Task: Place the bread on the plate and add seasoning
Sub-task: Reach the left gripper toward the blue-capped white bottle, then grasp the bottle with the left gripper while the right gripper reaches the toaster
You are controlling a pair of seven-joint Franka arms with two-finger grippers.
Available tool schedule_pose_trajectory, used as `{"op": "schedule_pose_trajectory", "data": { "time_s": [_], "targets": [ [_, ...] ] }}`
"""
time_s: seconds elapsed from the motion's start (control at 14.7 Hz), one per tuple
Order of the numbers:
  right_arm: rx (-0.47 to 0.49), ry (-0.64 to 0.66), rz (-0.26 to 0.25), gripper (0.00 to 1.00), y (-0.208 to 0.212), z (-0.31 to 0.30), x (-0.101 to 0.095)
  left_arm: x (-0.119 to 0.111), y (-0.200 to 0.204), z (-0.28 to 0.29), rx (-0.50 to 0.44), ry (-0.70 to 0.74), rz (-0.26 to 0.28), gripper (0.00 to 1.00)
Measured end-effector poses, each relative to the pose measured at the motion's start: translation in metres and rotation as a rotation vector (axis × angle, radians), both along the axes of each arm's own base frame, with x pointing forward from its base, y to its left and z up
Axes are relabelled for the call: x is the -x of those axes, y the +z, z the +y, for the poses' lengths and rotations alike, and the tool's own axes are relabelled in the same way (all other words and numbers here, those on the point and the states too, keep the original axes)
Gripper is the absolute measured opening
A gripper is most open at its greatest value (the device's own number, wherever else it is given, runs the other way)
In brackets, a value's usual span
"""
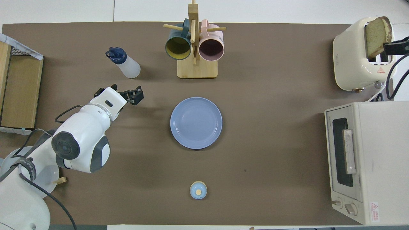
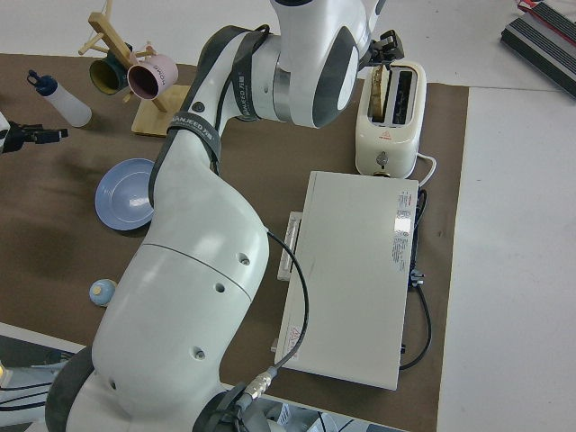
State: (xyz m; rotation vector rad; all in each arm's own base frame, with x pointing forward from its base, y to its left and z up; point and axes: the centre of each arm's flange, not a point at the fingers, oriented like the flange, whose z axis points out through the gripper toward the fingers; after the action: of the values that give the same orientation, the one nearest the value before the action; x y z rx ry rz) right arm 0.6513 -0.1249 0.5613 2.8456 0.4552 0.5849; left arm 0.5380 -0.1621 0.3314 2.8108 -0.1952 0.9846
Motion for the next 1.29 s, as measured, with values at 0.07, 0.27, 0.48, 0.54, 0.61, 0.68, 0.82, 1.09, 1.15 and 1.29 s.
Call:
{"op": "schedule_pose_trajectory", "data": {
  "time_s": [0.07,0.27,0.48,0.54,0.61,0.68,0.82,1.09,1.15,1.29],
  "targets": [
    [0.007,0.003,-0.007,1.0,-0.01,-0.005,-0.006,-0.006,-0.001,0.001,0.0,0.005,-0.003,1.0],
    [-0.026,-0.014,-0.018,1.0,-0.046,-0.013,-0.027,-0.022,-0.007,0.002,-0.019,0.012,-0.012,1.0],
    [-0.085,-0.031,-0.05,1.0,-0.049,-0.011,-0.037,-0.031,-0.009,0.0,-0.062,0.012,-0.031,1.0],
    [-0.083,-0.03,-0.059,0.97,-0.046,-0.01,-0.038,-0.032,-0.009,-0.002,-0.073,0.008,-0.036,1.0],
    [-0.081,-0.03,-0.07,0.95,-0.043,-0.011,-0.039,-0.032,-0.008,-0.005,-0.08,0.004,-0.04,1.0],
    [-0.08,-0.03,-0.075,0.87,-0.043,-0.011,-0.039,-0.033,-0.008,-0.007,-0.084,0.003,-0.043,1.0],
    [-0.081,-0.036,-0.069,0.79,-0.047,-0.014,-0.04,-0.037,-0.005,-0.009,-0.078,0.013,-0.052,1.0],
    [-0.085,-0.036,-0.05,0.73,-0.06,-0.014,-0.043,-0.047,-0.008,-0.009,-0.085,0.029,-0.06,1.0],
    [-0.084,-0.034,-0.049,0.73,-0.061,-0.015,-0.043,-0.05,-0.008,-0.008,-0.091,0.033,-0.064,1.0],
    [-0.075,-0.018,-0.047,0.7,-0.061,-0.016,-0.042,-0.055,-0.008,-0.009,-0.093,0.046,-0.071,1.0]
  ]
}}
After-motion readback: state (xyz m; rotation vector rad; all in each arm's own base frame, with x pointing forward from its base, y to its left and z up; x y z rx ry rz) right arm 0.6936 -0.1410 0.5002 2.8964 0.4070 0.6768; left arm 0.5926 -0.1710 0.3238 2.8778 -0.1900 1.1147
